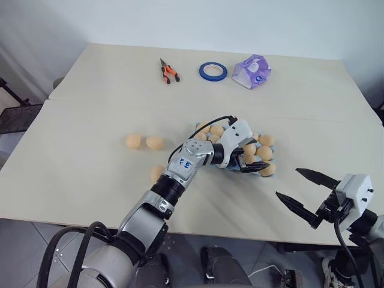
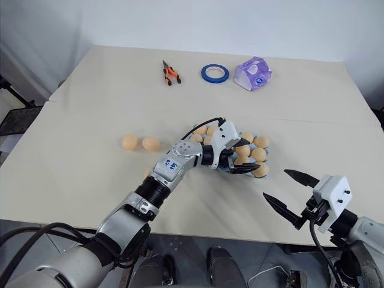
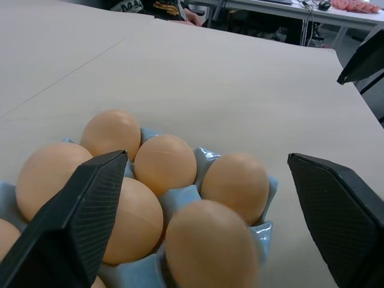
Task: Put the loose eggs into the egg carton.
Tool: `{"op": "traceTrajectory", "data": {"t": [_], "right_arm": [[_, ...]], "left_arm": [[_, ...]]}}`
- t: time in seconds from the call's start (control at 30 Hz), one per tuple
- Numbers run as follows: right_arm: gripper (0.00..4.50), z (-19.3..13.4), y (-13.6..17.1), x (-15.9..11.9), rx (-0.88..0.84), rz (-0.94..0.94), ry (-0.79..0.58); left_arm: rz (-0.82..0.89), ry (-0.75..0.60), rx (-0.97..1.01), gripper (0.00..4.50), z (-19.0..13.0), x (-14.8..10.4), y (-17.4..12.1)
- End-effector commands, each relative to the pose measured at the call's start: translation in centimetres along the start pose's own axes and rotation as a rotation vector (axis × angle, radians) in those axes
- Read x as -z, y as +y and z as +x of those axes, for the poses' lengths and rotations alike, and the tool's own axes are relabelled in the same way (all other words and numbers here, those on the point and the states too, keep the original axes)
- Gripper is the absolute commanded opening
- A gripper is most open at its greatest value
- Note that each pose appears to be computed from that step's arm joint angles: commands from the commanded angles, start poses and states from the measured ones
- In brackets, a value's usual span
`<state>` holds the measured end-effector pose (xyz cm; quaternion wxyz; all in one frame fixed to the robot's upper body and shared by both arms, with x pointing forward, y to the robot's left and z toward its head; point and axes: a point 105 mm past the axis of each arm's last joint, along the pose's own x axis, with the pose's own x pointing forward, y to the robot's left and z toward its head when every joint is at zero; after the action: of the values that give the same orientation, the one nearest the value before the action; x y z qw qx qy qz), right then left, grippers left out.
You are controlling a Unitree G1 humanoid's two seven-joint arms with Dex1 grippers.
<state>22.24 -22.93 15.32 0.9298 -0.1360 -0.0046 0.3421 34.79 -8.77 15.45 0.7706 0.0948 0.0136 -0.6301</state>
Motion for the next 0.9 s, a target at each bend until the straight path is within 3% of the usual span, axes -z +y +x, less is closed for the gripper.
{"op": "traceTrajectory", "data": {"t": [0.03,0.33,0.6,0.77,0.9], "right_arm": [[4.50,0.0,-0.3,-0.8,-0.010,-0.037,-0.017],[4.50,0.8,-0.6,-1.0,-0.055,-0.034,-0.028],[4.50,1.4,-0.7,-0.9,-0.109,-0.028,-0.028],[4.50,1.5,-0.7,-0.9,-0.141,-0.021,-0.030],[4.50,1.8,-0.9,-0.8,-0.155,-0.020,-0.030]], "left_arm": [[0.053,-0.065,-0.010,4.43,-1.1,-2.0,-0.2],[0.019,-0.132,-0.015,4.43,-9.2,-1.6,-3.1],[-0.040,-0.232,-0.094,4.43,-20.2,0.1,-4.8],[-0.093,-0.121,-0.250,4.43,-26.8,3.2,-4.3],[-0.104,-0.085,-0.370,4.43,-30.2,4.5,-3.8]]}}
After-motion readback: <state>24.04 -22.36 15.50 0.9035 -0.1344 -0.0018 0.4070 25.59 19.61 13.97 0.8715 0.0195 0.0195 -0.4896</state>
